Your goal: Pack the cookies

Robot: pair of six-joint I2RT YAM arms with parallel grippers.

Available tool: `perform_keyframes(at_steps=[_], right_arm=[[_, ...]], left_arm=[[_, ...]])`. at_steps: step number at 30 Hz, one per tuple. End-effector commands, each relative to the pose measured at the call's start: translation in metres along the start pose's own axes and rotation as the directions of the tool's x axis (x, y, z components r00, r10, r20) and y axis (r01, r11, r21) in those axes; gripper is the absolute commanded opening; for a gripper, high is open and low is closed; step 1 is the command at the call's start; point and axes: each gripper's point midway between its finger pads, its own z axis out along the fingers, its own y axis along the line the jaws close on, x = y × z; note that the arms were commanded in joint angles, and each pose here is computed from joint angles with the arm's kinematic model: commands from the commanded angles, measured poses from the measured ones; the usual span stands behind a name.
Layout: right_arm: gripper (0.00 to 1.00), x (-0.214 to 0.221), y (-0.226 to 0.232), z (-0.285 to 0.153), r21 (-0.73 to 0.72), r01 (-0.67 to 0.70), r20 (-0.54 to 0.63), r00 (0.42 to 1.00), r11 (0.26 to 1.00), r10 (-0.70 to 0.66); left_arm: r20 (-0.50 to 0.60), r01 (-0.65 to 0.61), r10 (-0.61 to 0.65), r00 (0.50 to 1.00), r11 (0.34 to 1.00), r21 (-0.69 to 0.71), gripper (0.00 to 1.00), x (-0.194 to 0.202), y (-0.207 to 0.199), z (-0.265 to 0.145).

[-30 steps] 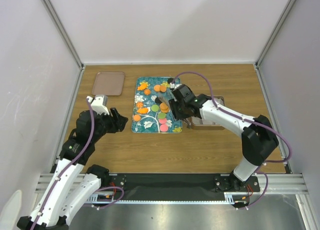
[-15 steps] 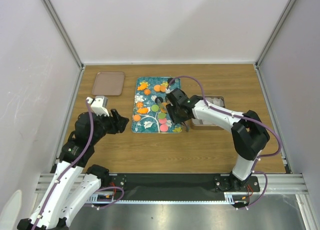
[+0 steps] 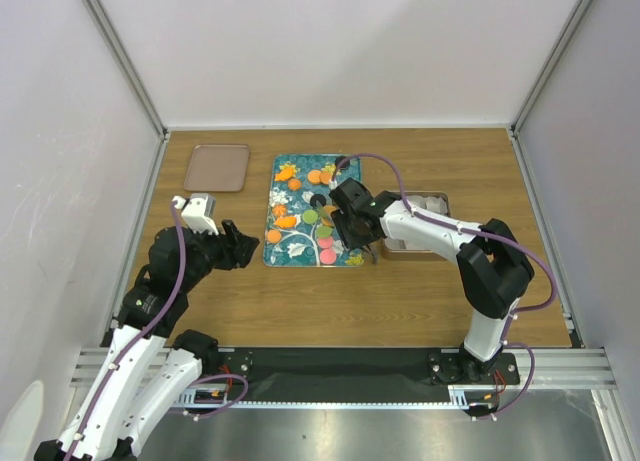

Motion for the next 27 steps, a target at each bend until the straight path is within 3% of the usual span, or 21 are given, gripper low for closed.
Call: perform_keyframes(at_steps=[1,27], right_arm=[[0.48,-0.022,0.004,-0.014,0.008,-0.002,0.069,0.998,1.000,0.001],[0.49,-0.011,0.007,-0.008,0.009,0.022,0.020,1.000,1.000,-0.023]], left_arm=[[0.023,-0.028,0.027,0.999,0.999,0.035,0.64,-0.005,-0.006,0.001],[0.008,-0.027,0.027,1.000,0.999,0.035,0.64,-0.002,-0.006,0.003]])
